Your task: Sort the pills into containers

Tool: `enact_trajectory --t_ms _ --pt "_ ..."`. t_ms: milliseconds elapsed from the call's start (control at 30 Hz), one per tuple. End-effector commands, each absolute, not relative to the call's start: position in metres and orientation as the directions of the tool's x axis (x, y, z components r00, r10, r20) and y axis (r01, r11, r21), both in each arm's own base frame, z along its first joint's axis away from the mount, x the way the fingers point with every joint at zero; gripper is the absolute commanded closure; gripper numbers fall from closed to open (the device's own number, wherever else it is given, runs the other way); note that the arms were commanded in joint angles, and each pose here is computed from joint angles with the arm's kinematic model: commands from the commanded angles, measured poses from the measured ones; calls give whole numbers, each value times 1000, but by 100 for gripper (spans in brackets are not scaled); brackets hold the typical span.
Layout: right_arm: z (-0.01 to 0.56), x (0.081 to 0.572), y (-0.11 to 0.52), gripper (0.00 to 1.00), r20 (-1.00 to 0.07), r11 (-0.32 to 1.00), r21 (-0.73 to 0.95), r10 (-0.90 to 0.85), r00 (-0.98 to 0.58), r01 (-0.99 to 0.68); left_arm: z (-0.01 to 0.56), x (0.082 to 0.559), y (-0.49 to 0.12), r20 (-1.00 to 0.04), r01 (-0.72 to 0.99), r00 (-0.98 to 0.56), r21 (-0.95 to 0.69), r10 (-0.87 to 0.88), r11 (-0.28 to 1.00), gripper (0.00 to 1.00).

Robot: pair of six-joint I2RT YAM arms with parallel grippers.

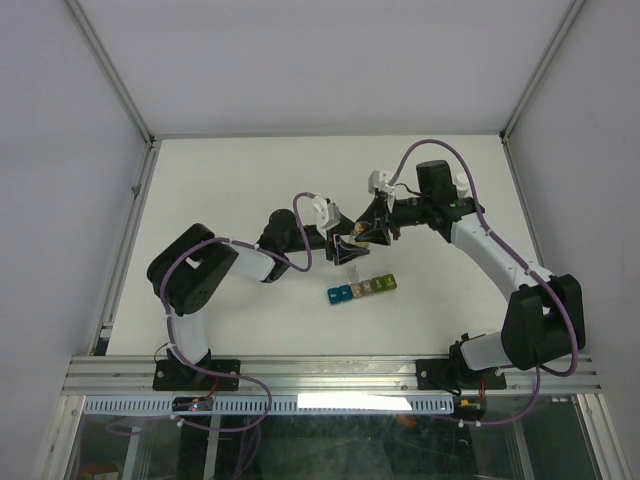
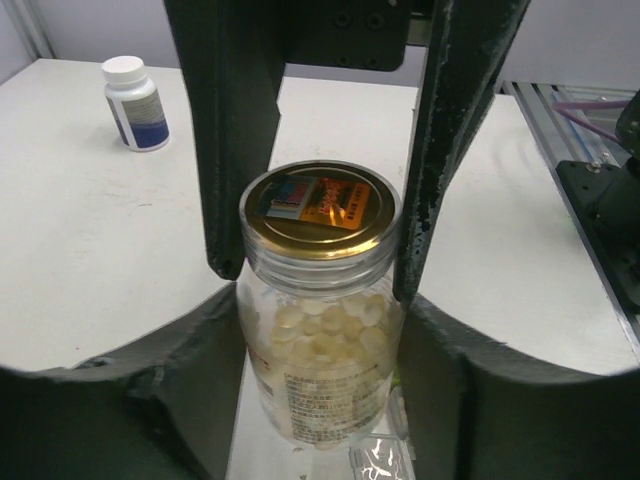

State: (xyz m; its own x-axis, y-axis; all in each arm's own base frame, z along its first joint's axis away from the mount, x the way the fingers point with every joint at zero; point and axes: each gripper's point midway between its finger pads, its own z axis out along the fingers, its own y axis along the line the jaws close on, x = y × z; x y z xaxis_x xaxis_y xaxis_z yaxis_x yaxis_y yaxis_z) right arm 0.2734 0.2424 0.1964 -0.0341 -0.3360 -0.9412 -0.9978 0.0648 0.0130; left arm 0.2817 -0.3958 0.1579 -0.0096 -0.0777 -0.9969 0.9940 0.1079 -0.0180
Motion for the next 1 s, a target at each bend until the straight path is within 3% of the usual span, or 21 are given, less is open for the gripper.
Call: enact_trajectory --t_ms 0,100,400,567,800,967 --pt "210 274 247 100 -947 74 25 -318 -48 -997 208 289 -389 -971 979 122 84 -207 185 34" --pt "211 275 247 100 -949 73 31 -312 -52 -997 208 287 -388 -968 979 131 92 -215 182 23" --pt "221 280 232 100 -958 99 26 -283 -53 -995 210 289 -378 -959 962 180 125 -219 244 1" --pt "233 294 202 100 -962 179 -20 -271 -30 -984 215 296 -360 -953 946 193 118 -232 303 1" --pt "233 335 121 100 -955 452 -79 -290 -63 -888 223 301 -334 -945 927 198 95 -259 363 1" --pt "224 374 23 100 -943 762 -94 -275 -188 -641 232 313 -309 -941 911 111 -33 -319 412 1"
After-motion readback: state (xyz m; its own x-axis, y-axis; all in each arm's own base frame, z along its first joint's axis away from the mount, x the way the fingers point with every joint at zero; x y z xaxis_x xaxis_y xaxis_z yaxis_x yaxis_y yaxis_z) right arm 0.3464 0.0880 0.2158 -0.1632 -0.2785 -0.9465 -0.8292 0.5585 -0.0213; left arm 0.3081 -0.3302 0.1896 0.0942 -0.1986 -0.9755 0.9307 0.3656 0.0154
